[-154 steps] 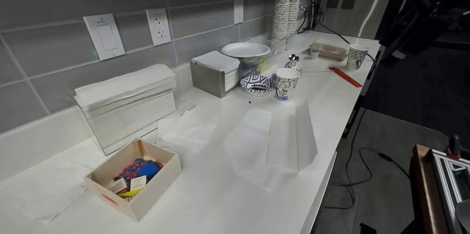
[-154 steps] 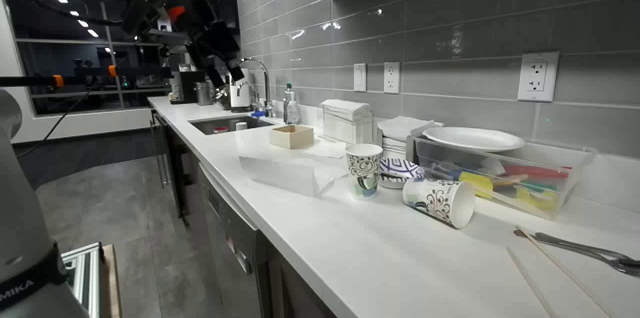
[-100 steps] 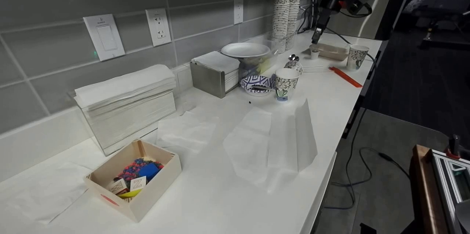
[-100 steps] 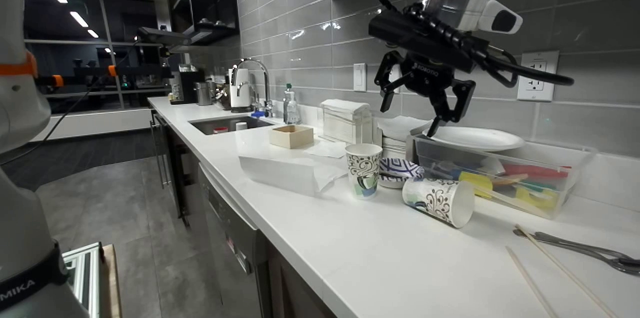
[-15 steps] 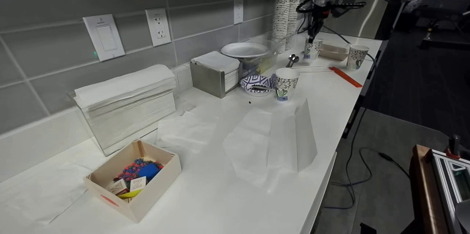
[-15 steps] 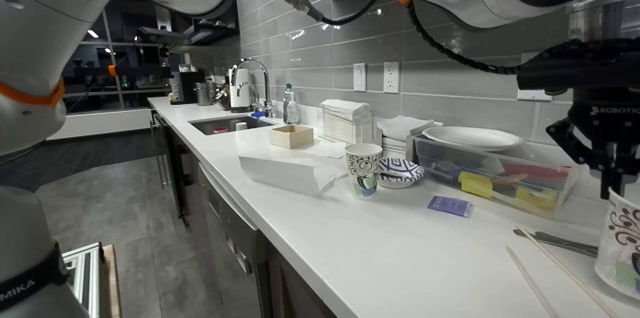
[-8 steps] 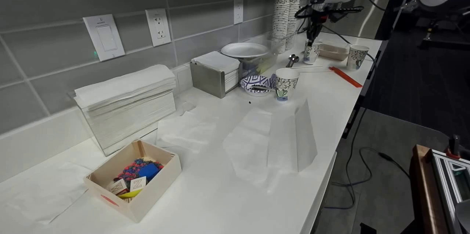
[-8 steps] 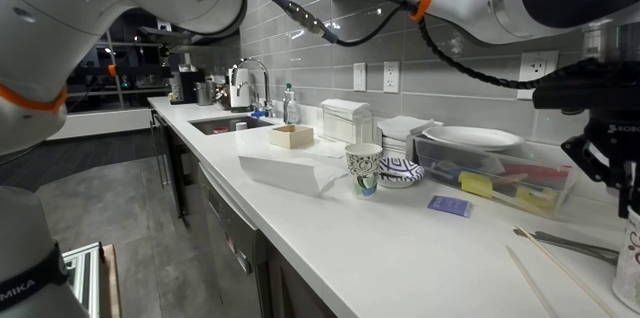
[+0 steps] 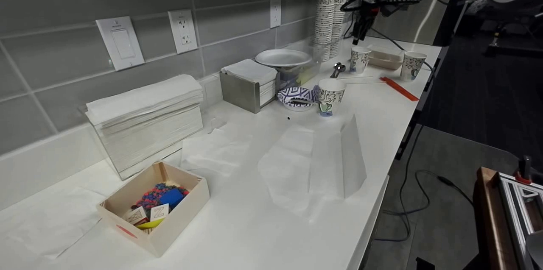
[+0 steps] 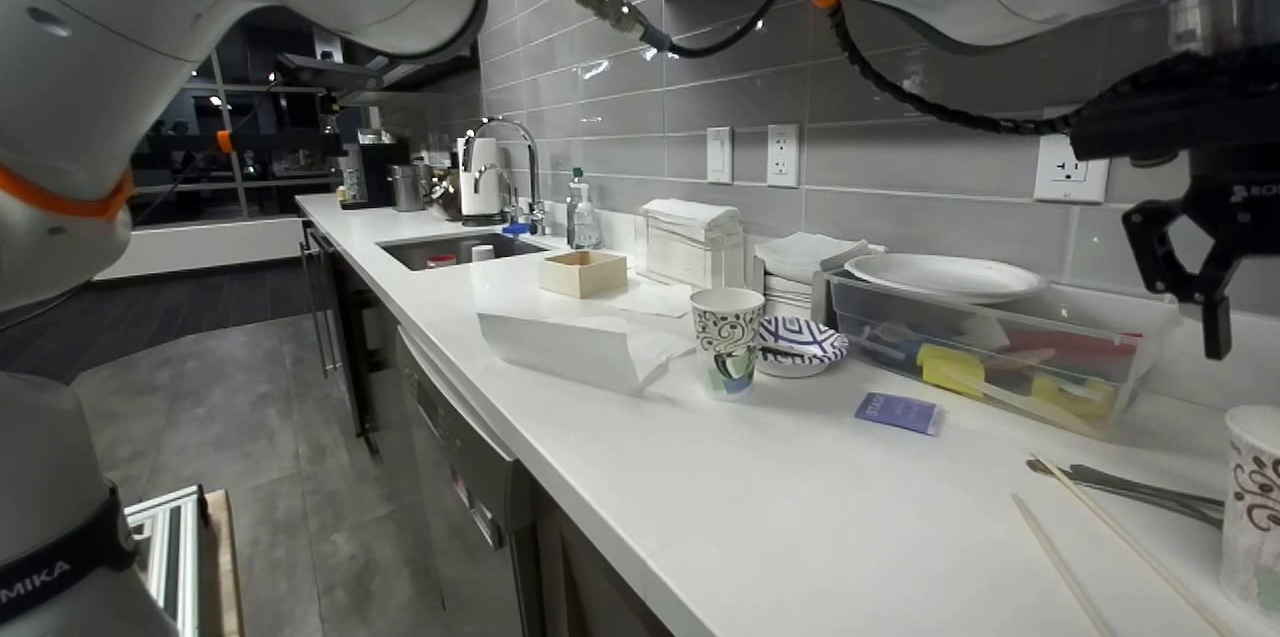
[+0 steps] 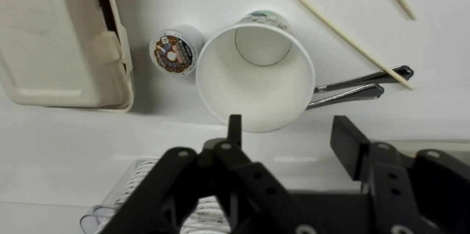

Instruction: Put the cup upright

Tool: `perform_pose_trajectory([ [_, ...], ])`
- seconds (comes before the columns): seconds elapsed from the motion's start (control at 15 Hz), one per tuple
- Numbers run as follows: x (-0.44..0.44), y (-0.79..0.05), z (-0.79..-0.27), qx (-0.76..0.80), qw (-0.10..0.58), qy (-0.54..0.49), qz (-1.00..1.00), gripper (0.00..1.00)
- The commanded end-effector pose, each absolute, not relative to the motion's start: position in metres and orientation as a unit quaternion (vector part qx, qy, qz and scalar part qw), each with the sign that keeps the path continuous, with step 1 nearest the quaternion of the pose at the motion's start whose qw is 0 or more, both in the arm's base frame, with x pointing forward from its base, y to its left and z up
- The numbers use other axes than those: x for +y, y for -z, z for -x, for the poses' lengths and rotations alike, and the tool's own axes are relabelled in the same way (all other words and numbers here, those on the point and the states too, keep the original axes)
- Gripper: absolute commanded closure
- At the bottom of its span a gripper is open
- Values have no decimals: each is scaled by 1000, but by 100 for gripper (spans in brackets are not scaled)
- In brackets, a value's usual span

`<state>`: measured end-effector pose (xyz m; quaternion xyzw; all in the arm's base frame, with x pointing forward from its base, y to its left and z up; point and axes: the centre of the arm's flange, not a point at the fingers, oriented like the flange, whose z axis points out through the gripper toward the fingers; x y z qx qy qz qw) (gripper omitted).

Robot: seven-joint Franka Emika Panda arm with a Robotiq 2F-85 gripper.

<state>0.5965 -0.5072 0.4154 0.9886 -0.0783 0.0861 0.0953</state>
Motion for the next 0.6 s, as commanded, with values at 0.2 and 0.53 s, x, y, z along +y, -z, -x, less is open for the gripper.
perform_pose_trajectory([
  [0.2, -439, -447, -551, -100, 58, -112, -987, 0],
  [0.53, -403, -456, -524, -106, 34, -161, -981, 0],
])
